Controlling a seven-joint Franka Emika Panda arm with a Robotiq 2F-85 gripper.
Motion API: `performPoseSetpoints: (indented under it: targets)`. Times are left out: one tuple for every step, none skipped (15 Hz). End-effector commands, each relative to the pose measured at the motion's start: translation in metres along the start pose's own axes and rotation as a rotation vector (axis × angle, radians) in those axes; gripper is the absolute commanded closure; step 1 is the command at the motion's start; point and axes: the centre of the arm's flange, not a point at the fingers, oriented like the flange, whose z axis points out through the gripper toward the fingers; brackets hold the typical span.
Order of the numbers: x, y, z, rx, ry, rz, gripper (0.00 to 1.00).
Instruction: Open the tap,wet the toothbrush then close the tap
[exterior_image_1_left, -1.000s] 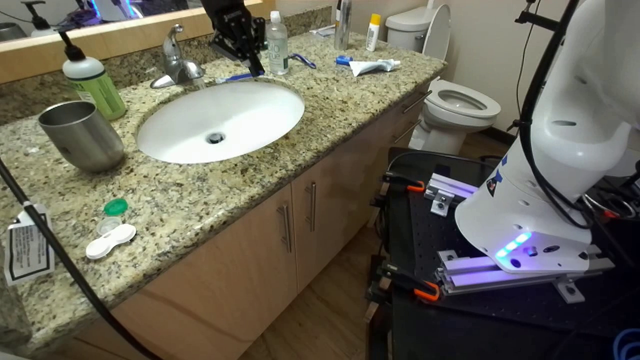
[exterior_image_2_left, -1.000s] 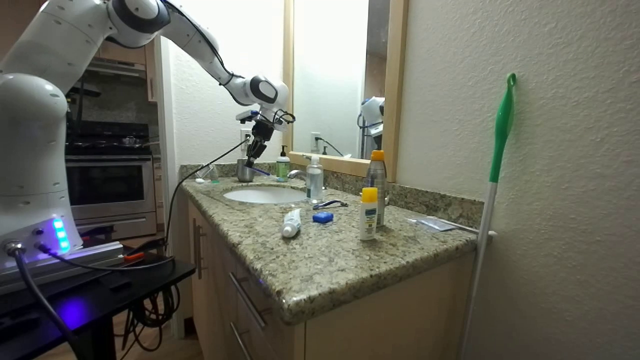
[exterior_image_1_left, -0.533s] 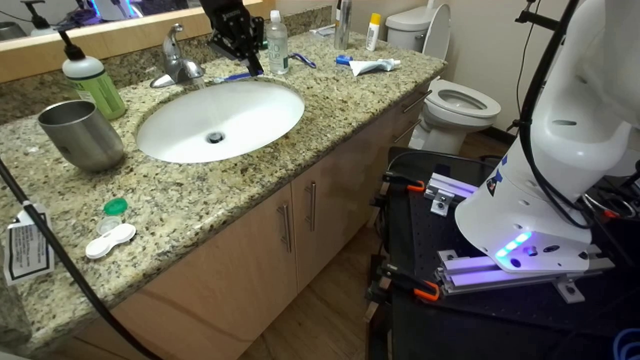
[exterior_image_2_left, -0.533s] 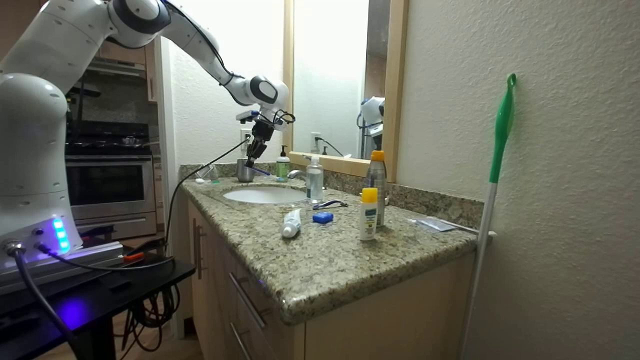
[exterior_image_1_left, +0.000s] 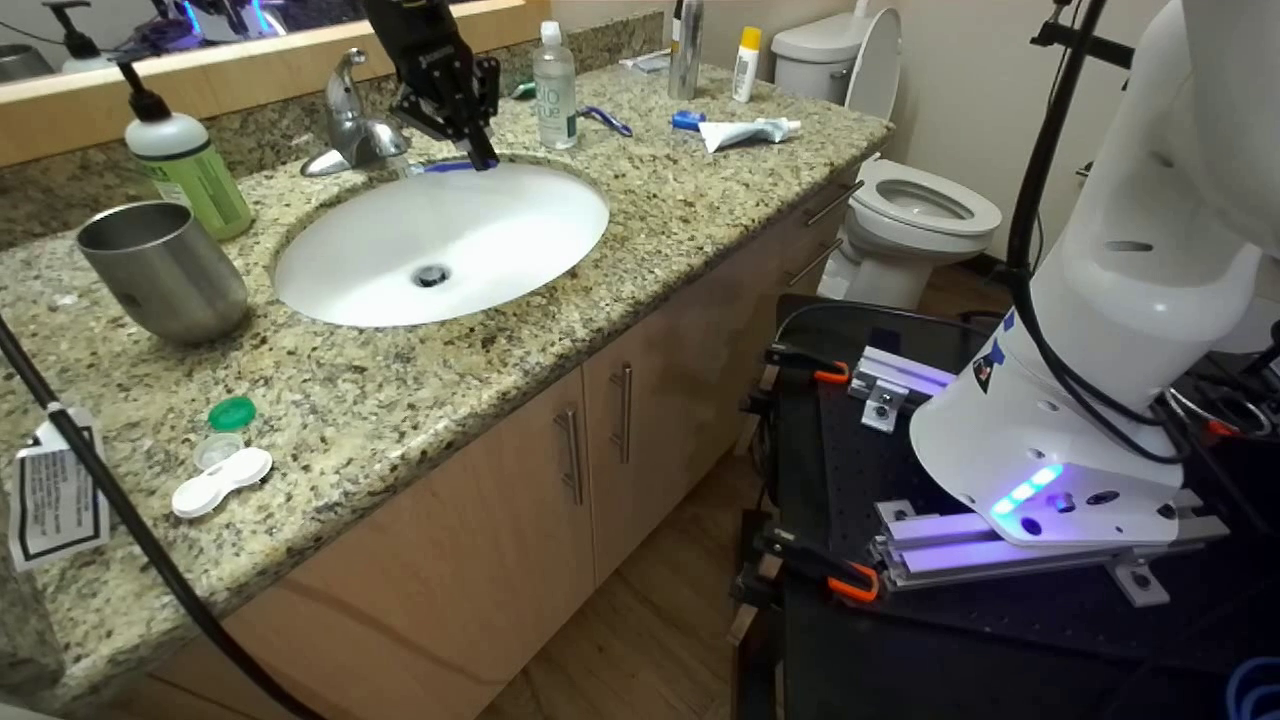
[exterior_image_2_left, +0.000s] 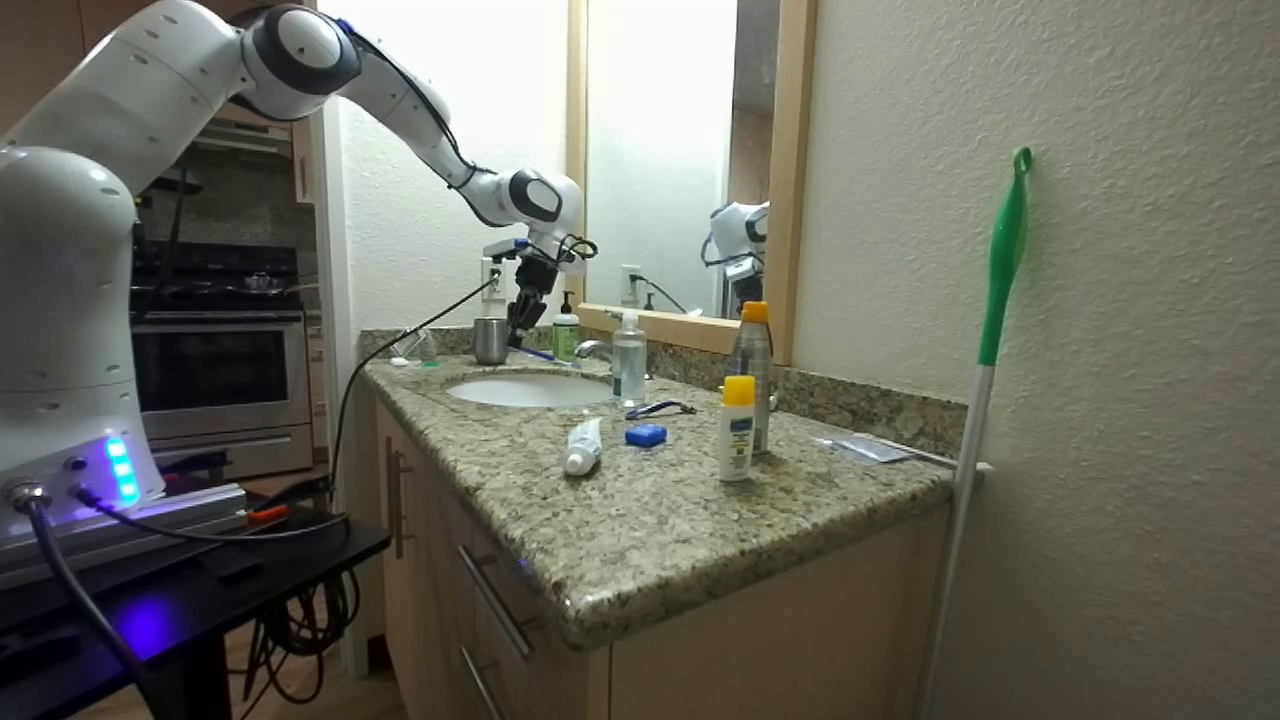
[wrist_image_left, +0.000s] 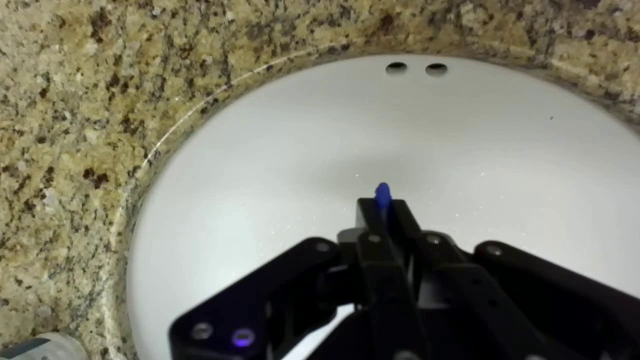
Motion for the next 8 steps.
performPoseSetpoints:
  targets:
    - [0.026, -0.009, -0.003, -0.011, 0.047, 0.014, 0.98]
    - [0.010, -0.003, 0.001, -0.003, 0.017, 0.001, 0.91]
    - [0.014, -0.005, 0.001, -0.003, 0.025, 0.003, 0.91]
    - [0.016, -0.006, 0.002, -0.004, 0.028, 0.004, 0.91]
    - [0.017, -0.006, 0.002, -0.004, 0.030, 0.005, 0.91]
    - [0.017, -0.006, 0.001, -0.004, 0.031, 0.005, 0.91]
    - [0.017, -0.006, 0.001, -0.004, 0.032, 0.005, 0.91]
    - [0.017, -0.006, 0.000, -0.004, 0.033, 0.005, 0.91]
